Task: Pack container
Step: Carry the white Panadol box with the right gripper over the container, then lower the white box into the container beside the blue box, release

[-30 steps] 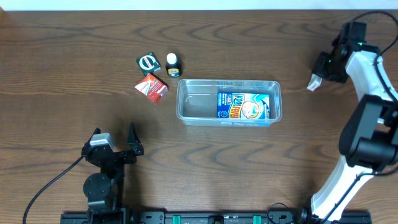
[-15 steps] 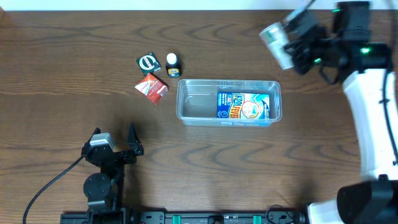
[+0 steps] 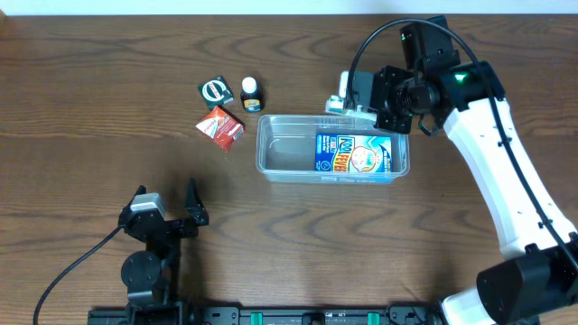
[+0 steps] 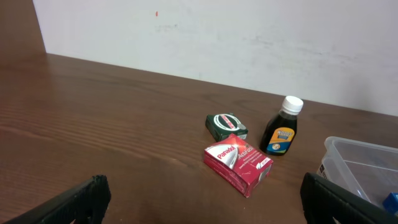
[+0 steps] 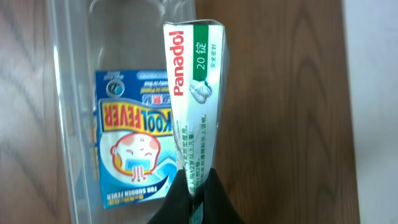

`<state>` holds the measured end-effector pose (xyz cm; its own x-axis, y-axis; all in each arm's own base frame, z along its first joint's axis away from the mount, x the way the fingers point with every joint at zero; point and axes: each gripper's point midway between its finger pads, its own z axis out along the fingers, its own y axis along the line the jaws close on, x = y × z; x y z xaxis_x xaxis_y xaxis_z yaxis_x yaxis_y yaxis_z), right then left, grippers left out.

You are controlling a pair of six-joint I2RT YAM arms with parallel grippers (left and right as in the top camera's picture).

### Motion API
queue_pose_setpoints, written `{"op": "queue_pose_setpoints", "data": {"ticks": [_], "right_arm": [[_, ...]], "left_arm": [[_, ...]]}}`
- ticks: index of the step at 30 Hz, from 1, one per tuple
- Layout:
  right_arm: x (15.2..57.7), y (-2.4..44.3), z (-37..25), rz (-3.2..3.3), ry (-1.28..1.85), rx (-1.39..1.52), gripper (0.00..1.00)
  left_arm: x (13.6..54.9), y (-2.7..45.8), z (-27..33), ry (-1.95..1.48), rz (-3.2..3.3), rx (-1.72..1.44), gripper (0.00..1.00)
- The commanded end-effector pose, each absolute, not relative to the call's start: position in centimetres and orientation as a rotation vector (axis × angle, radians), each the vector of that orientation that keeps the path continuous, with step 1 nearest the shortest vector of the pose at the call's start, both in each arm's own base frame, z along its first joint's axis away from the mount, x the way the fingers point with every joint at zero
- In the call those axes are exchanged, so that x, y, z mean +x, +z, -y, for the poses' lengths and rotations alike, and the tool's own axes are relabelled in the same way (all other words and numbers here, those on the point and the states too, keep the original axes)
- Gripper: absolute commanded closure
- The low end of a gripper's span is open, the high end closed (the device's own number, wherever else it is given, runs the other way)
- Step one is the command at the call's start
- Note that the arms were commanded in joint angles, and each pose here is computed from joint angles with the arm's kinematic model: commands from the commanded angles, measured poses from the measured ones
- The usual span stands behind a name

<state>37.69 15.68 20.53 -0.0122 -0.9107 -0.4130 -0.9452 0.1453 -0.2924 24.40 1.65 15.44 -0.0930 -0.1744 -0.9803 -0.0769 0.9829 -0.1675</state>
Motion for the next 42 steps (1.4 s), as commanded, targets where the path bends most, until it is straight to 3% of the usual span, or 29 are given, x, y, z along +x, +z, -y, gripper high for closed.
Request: {"op": "queue_pose_setpoints", "data": {"ticks": [1,22,42], "right_arm": [[37.5,19.1,-15.7,-1.856,0.075,-1.899,0.99],[35.5,11.6,-15.4,-2.035,0.328,-2.031,0.99],[39.0,6.9,-12.3,-2.146,0.288,-1.959,0.99]], "left_arm": [[24.4,13.8,-1.7,-0.071,-1.712,-0.188,0.02],[24.4,13.8,-1.7,-0.071,-1.712,-0.188,0.02],[24.4,13.8,-1.7,-0.071,-1.712,-0.187,0.02]]}}
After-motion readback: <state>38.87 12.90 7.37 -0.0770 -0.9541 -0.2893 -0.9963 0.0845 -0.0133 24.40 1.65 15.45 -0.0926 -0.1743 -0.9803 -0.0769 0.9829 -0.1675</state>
